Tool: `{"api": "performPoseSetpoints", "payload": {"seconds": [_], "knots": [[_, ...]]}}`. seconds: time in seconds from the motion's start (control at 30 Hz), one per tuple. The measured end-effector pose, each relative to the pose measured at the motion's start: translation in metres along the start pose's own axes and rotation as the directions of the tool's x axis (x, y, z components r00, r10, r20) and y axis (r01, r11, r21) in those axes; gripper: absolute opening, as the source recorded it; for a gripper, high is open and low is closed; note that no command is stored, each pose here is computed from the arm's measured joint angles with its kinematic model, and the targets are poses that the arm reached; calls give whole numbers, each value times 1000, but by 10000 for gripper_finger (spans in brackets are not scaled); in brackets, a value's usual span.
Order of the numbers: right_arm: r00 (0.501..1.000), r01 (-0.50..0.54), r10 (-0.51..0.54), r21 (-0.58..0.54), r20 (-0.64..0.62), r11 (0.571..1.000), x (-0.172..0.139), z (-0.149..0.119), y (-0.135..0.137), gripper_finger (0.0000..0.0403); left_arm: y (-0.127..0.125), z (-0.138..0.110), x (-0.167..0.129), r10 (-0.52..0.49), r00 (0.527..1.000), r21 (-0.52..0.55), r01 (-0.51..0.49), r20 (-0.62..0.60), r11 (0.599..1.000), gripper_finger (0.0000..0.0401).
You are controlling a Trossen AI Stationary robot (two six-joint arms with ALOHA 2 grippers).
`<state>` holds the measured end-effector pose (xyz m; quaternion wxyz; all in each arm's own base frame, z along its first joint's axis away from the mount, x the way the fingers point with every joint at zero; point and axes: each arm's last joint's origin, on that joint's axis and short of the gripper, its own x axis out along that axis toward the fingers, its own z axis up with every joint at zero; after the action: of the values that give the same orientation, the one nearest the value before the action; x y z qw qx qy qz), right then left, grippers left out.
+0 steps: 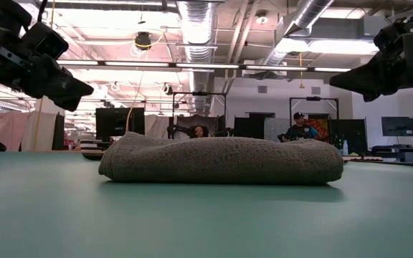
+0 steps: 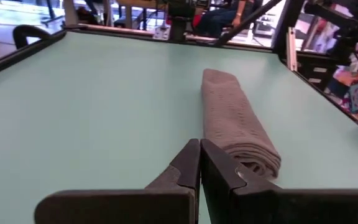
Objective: Roll towel
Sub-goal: Return to Home Position
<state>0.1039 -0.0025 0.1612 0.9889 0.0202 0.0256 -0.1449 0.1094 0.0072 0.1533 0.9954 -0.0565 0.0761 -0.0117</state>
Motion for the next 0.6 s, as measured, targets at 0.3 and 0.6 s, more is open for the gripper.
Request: {"api": "performPoseSetpoints", "payload": {"seconds": [0.3,0.6], "knots": [[1000,0,0,-2,0,1000,0,0,0,61,0,0,0,12,1000,-2,-12,1,1000,0],[1000,0,0,-2,0,1000,0,0,0,61,0,0,0,12,1000,-2,-12,1,1000,0]]}}
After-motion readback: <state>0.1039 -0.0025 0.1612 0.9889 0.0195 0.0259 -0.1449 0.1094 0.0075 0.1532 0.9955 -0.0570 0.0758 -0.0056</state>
